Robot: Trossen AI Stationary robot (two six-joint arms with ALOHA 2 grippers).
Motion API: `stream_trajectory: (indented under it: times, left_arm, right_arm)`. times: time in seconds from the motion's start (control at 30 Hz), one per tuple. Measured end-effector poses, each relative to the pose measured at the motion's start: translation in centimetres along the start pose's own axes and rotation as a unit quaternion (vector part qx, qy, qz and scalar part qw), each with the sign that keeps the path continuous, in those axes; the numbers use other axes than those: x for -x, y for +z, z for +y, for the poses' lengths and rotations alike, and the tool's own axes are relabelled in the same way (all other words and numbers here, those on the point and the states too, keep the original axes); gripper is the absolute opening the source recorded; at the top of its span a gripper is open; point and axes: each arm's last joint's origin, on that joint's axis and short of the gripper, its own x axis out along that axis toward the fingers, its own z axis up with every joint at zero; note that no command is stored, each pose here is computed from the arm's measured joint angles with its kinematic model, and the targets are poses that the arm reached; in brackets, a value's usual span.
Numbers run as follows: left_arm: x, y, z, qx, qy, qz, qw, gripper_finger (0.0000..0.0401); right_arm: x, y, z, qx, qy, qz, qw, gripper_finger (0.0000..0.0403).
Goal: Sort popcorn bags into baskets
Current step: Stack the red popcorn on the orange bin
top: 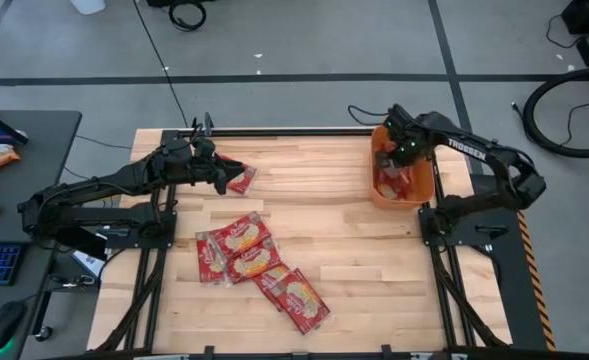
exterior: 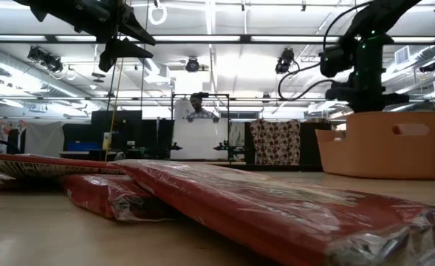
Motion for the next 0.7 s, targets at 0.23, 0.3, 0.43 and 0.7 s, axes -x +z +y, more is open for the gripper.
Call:
stream_trajectory:
  times: [0.23,0.3,0.43,0.7]
  left_arm:
    - [0.0,0.0,0.0,0.001,-0.007,0.004,1.000,0.0146]
    - [0.0,-0.1,-0.1,0.001,-0.017,0.011,1.000,0.0146]
    - [0.0,-0.2,-0.2,0.005,-0.033,0.022,0.999,0.0146]
    - [0.0,-0.5,-0.6,0.009,-0.041,0.032,0.999,0.0146]
  right_arm:
    - [-2.0,2.5,0.5,-0.085,0.071,0.005,0.994,0.0007]
    - [-2.5,2.9,0.5,-0.117,0.056,0.001,0.991,0.0014]
    - [-3.4,3.2,0.4,-0.138,0.010,-0.007,0.990,0.0044]
    - [-3.0,3.1,0.5,-0.111,0.024,-0.013,0.993,0.0113]
